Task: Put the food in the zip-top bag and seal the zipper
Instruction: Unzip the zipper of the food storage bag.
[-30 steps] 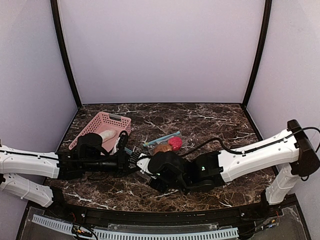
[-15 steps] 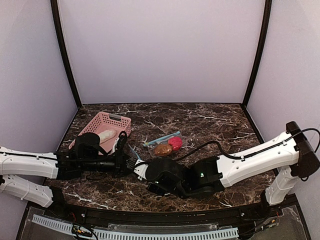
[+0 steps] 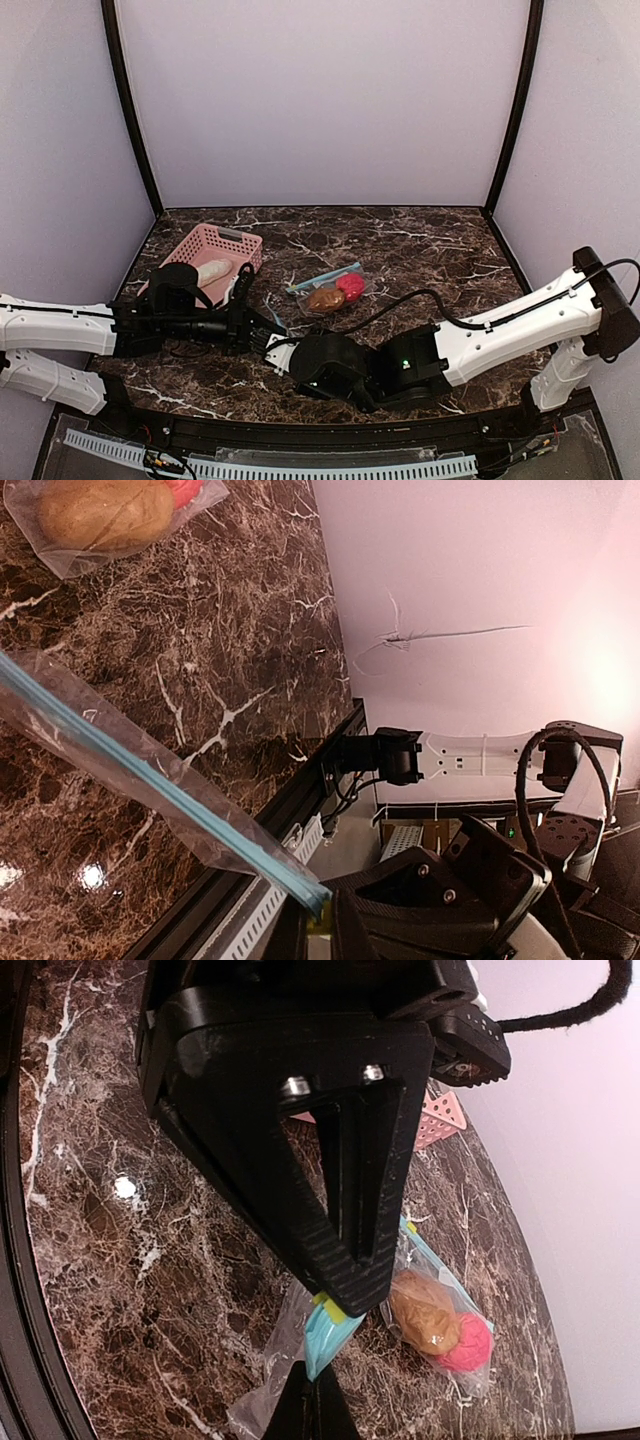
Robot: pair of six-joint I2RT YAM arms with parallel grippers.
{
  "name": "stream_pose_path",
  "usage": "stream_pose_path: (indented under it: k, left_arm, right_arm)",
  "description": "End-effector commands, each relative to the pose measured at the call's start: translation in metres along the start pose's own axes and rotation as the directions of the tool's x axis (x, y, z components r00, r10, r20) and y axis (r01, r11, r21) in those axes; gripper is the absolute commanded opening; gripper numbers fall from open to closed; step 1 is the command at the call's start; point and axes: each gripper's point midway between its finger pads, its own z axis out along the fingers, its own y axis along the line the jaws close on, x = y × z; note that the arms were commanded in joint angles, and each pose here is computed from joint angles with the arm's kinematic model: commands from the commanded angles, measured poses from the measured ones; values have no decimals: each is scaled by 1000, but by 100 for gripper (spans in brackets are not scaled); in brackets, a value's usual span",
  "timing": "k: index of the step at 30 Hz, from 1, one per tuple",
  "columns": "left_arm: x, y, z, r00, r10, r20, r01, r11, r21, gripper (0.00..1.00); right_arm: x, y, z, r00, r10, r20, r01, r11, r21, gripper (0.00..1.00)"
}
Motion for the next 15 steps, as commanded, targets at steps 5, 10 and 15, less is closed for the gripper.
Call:
stream_pose_path:
  k: [5,10,15]
  left_arm:
    - [-27,45,-6,993,-40,113,57,988,-145,1]
    - [-28,52,-5,994,-44,105,60,985,-163,1]
    - [-31,63,-8,993,-52,106,71,980,-187,1]
  right_arm:
    - [-8,23,-20,998,-45,44,47,998,-49,0]
    - [-9,23,-23,998,-47,46,49,998,-44,0]
    - [-9,22,-26,998,-43,47,45,998,-41,0]
